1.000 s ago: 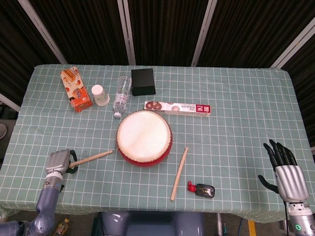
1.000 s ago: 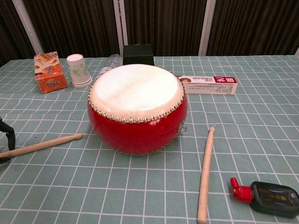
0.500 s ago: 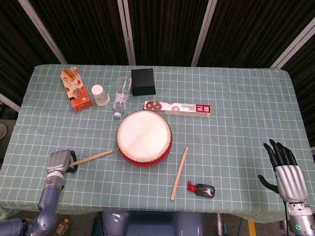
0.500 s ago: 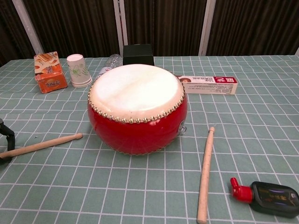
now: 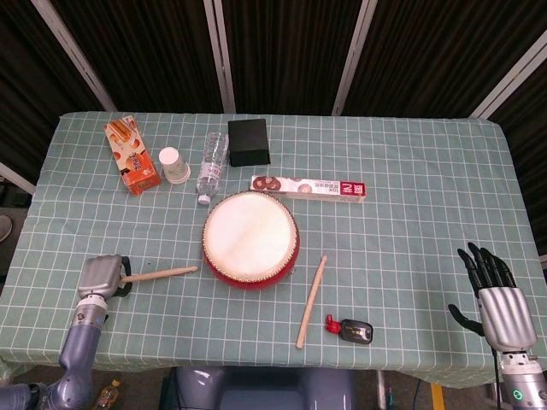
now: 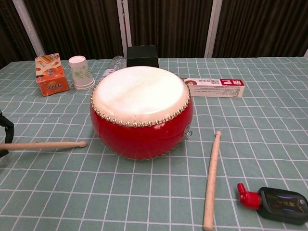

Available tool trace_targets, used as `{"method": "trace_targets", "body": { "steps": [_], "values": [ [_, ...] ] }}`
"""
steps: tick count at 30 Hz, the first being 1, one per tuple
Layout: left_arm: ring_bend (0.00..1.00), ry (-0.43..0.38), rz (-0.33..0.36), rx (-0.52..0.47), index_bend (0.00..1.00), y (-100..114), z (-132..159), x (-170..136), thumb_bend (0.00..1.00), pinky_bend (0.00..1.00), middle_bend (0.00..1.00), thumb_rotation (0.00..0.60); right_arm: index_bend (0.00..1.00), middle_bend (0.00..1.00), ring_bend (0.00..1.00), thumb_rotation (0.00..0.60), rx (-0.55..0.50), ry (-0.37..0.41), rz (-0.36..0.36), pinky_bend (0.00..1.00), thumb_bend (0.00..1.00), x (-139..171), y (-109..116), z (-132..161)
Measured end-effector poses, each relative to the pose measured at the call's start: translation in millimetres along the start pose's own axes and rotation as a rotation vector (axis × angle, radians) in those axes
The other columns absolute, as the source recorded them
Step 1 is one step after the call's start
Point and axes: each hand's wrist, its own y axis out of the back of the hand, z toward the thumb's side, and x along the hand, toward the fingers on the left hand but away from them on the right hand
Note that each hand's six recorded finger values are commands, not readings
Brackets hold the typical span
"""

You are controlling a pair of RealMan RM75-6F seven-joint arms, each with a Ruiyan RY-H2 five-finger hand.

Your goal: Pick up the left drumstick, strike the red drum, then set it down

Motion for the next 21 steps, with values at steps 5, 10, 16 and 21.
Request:
{"method": "trace_targets", "body": {
  "steps": [5,10,16,21],
  "values": [
    [1.0,-0.08,0.098,0.047,0.73,30,5,-16,0.45,1.0,1.0,0.6,0.0,0.0,0.0,0.6,0.002,0.0,0.0,0.12,0.25,0,0,0],
    [1.0,-0.136,0.149,0.03,0.74,59,3,-41,0.45,1.0,1.0,0.6,0.0,0.0,0.0,0.6,0.005,-0.001,0.0,0.12,0.25,0,0,0],
    [1.0,-0.173,0.207,-0.007,0.75,96,-10,-70,0.45,1.0,1.0,0.6,0.0,0.0,0.0,0.6,0.007,0.002,0.0,0.12,0.25,1,0,1],
    [1.0,-0.198,0.284,-0.072,0.75,127,-13,-84,0.45,1.0,1.0,0.6,0.0,0.0,0.0,0.6,0.009,0.005,0.001,0.12,0.25,1,-1,2]
  ]
}}
